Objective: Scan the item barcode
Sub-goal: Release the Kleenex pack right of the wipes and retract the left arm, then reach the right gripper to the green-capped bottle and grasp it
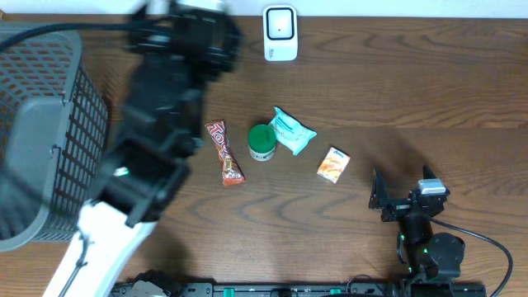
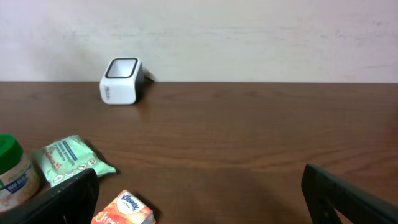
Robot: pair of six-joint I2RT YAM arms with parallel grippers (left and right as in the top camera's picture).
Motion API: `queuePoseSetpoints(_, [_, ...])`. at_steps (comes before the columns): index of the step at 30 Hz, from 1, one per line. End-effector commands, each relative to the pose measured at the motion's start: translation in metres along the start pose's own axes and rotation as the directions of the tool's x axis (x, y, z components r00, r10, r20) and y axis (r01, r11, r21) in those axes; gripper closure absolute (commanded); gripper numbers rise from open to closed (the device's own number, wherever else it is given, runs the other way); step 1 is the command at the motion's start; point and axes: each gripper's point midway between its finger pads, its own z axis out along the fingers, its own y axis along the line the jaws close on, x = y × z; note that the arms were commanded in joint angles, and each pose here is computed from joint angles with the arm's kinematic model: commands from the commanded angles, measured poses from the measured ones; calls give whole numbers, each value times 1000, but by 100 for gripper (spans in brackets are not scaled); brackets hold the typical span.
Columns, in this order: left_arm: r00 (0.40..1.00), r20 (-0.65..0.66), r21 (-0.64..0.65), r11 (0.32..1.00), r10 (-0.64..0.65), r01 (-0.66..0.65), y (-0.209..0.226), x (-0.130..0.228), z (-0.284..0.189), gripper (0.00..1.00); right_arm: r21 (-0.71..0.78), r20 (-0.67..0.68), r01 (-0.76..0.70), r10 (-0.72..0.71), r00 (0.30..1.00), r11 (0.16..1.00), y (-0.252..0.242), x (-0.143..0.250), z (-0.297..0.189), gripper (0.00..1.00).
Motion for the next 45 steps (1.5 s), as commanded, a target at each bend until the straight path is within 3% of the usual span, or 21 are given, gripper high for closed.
queuePoseSetpoints(1, [998, -39, -151, 987, 49, -55, 57, 4, -8, 2, 8, 0, -10, 10, 1000, 1000, -2, 1, 0, 1])
queuePoseSetpoints(5, [986, -151, -199, 975, 64, -94, 85, 33, -11, 2, 8, -2, -12, 12, 1000, 1000, -2, 1, 0, 1])
queuePoseSetpoints(15, [984, -175, -50, 998, 23, -32, 82, 52, -6, 2, -40, -50, -266, 264, 963, 963, 9, -10, 1, 1])
queuePoseSetpoints(19, [982, -185, -5, 1000, 25, -26, 78, 56, -6, 2, 2, -198, -358, 351, 915, 934, 13, -13, 5, 1])
queuePoseSetpoints(25, [984, -178, 113, 994, 28, -8, 59, 58, -8, 2, -2, -460, -375, 333, 823, 927, 41, -27, 38, 1])
queuePoseSetpoints(27, [984, -176, 125, 992, 28, -6, 58, 57, -10, 2, 4, -557, -380, 317, 767, 925, 55, -31, 53, 1])
queuePoseSetpoints(31, [985, -168, 123, 992, 26, -5, 59, 54, -13, 2, -2, -776, -394, 247, 580, 919, 96, -31, 67, 1])
queuePoseSetpoints(35, [988, -152, 119, 993, 22, -4, 62, 49, -20, 2, -118, -914, -589, 144, 379, 800, 163, -43, 68, 1])
queuePoseSetpoints(37, [990, -142, 120, 993, 19, -2, 63, 46, -24, 2, -168, -937, -632, 77, 341, 756, 180, -37, 68, 1])
queuePoseSetpoints(39, [991, -132, 116, 993, 17, -2, 64, 43, -27, 2, -142, -942, -664, 106, 319, 734, 190, -30, 83, 1])
queuePoseSetpoints(41, [992, -122, 114, 994, 15, -1, 66, 39, -31, 2, -95, -943, -691, 157, 292, 717, 198, -23, 99, 16])
queuePoseSetpoints(42, [993, -116, 112, 994, 13, 0, 67, 37, -34, 2, -62, -947, -700, 179, 266, 712, 202, -20, 102, 17])
queuePoseSetpoints(44, [995, -104, 108, 994, 1, 10, 69, 33, -40, 2, 76, -946, -690, 271, 178, 720, 204, -7, 107, 18])
queuePoseSetpoints(45, [995, -99, 106, 994, -2, 12, 70, 32, -42, 2, 135, -938, -674, 313, 150, 726, 204, -2, 109, 12])
